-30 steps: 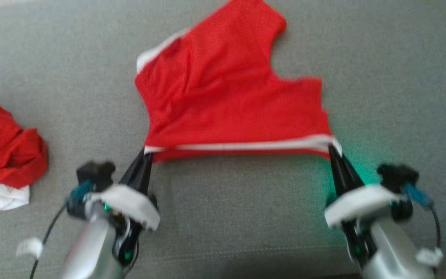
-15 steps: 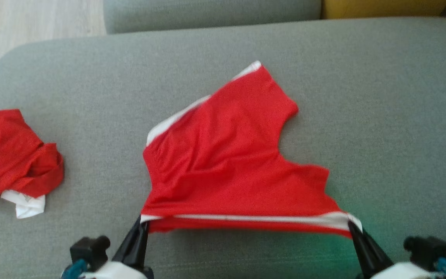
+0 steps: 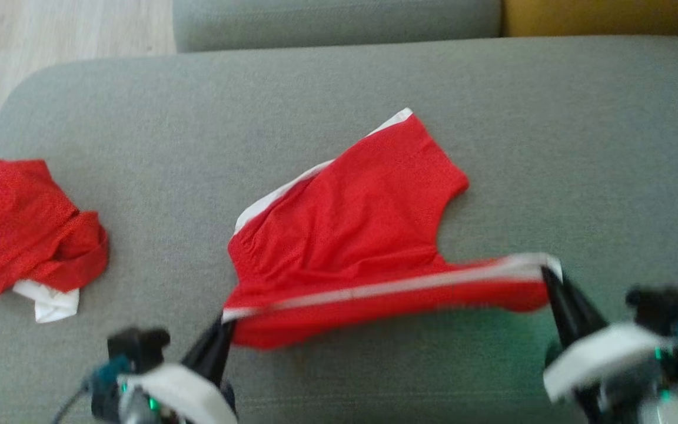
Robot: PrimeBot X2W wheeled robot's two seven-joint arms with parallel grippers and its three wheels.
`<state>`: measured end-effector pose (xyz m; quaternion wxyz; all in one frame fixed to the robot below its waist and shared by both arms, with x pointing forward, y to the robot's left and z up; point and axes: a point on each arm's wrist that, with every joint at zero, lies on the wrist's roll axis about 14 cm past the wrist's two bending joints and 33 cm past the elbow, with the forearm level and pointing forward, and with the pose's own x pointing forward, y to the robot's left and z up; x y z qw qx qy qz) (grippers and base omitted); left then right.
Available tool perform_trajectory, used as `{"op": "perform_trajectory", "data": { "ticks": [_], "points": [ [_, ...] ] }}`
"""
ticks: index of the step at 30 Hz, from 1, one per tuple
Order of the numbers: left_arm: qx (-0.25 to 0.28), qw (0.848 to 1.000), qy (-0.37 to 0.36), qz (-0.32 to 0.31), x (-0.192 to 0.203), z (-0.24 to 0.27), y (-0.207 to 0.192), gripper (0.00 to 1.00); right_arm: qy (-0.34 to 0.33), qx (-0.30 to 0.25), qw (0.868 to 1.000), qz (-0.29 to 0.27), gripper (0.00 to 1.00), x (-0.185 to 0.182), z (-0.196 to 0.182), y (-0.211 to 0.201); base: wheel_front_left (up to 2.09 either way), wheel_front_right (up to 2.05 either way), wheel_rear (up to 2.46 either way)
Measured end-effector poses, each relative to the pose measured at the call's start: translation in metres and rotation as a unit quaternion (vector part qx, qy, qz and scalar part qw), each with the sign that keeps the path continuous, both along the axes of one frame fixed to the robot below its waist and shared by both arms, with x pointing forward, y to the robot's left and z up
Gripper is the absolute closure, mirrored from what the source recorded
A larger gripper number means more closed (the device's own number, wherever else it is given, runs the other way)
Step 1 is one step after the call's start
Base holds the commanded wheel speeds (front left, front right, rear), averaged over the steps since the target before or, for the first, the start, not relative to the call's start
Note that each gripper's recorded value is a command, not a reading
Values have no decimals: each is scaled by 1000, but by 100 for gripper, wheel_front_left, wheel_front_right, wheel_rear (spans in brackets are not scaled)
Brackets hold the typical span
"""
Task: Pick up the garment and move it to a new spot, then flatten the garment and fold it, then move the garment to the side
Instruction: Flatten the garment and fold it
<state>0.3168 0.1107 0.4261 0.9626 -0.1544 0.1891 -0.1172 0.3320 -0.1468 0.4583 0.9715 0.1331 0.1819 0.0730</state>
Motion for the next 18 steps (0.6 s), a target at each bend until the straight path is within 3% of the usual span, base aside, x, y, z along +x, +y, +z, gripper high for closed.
{"op": "perform_trajectory", "data": {
  "ticks": [6, 13, 18],
  "points": [
    [1, 1000, -24, -13, 55, 19, 3, 100, -33, -11, 999, 30, 100, 79, 12, 15, 0, 0, 0],
    [-9, 1000, -11, -3, 107, 8, 10, 100, -33, -27, 996, 76, 100, 173, -4, 46, 0, 0, 0],
    [-1, 1000, 2, 7, 126, -7, 19, 100, -24, -28, 994, 102, 100, 211, -21, 71, 0, 0, 0]
  ]
}}
